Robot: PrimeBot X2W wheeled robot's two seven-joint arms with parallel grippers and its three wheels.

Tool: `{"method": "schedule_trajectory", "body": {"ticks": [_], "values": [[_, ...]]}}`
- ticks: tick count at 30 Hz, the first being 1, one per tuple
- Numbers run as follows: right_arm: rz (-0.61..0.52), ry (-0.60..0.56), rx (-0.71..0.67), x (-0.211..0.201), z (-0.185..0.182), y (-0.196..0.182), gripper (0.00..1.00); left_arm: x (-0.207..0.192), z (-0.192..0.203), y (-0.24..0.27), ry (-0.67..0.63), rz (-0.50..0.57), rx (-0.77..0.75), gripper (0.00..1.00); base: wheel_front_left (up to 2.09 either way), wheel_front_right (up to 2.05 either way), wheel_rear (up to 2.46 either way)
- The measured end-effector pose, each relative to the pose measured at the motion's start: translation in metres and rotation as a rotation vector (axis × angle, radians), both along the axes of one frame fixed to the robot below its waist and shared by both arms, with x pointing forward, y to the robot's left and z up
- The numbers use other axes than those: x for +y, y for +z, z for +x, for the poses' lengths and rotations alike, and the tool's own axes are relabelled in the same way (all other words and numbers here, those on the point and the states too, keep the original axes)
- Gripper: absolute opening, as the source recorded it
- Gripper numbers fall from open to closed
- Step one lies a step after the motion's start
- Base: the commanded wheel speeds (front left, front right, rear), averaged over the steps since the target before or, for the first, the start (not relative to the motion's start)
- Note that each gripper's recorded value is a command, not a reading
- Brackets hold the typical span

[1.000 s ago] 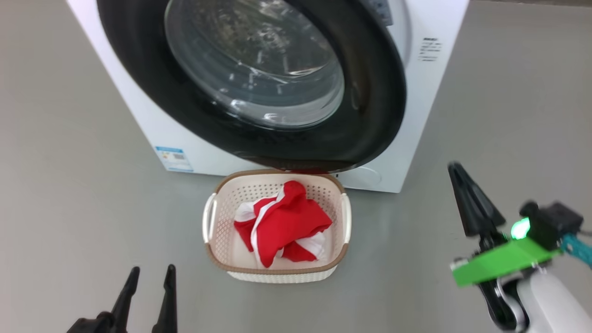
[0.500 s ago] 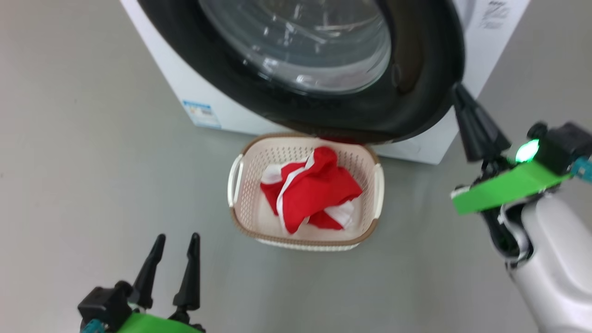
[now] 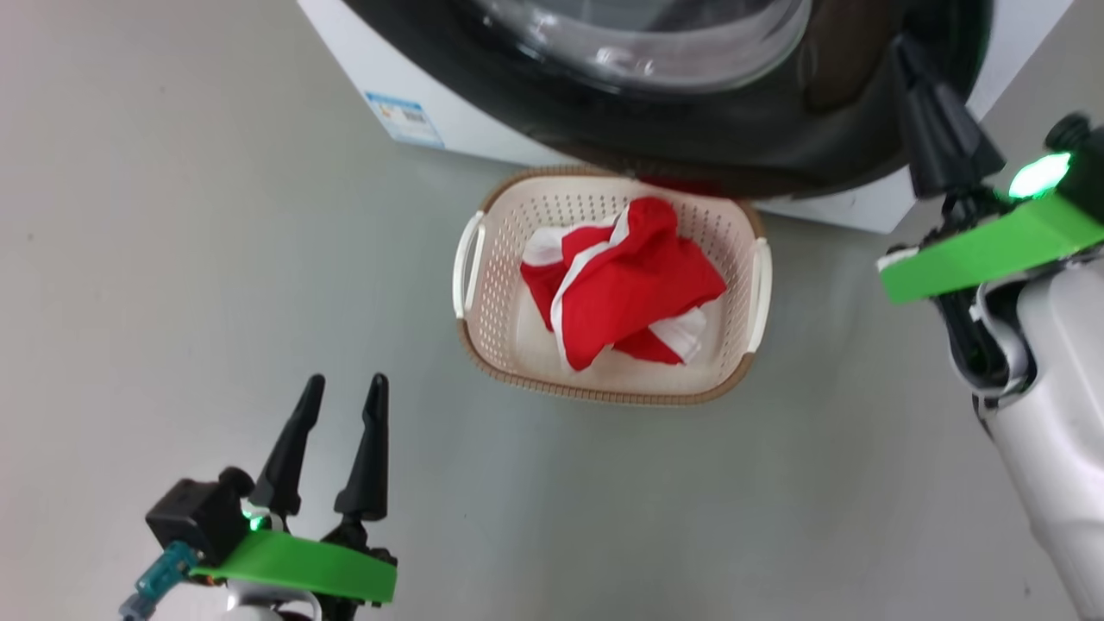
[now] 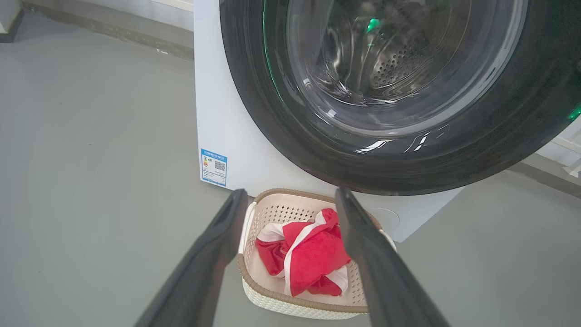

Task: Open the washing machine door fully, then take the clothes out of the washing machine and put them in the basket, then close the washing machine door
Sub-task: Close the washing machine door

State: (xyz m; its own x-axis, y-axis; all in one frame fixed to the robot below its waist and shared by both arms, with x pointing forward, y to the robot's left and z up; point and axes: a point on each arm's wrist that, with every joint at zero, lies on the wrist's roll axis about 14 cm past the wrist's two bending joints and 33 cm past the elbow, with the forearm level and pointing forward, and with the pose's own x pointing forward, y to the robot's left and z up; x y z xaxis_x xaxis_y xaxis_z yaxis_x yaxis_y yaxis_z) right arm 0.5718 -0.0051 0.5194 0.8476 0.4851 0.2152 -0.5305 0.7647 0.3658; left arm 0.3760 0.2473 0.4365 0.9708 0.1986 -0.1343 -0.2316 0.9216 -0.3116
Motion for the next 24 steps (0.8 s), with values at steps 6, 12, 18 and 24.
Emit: {"method": "schedule_trajectory", "body": {"ticks": [6, 12, 18, 24], "values": [[0.031, -0.012, -0.009, 0.001, 0.022, -0.003, 0.00, -0.002, 0.015, -0.007, -0.016, 0.003, 0.014, 1.00, 0.00, 0.00, 0.00], [0.069, -0.047, -0.013, -0.005, 0.047, -0.007, 0.00, -0.003, 0.033, -0.012, -0.028, 0.006, 0.015, 1.00, 0.00, 0.00, 0.00], [0.115, -0.079, -0.023, -0.011, 0.066, -0.007, 0.00, -0.002, 0.042, -0.018, -0.031, 0.012, 0.023, 1.00, 0.00, 0.00, 0.00], [0.172, -0.082, 0.006, -0.009, 0.071, -0.015, 0.00, -0.002, 0.047, -0.024, -0.032, 0.008, 0.035, 1.00, 0.00, 0.00, 0.00]]}}
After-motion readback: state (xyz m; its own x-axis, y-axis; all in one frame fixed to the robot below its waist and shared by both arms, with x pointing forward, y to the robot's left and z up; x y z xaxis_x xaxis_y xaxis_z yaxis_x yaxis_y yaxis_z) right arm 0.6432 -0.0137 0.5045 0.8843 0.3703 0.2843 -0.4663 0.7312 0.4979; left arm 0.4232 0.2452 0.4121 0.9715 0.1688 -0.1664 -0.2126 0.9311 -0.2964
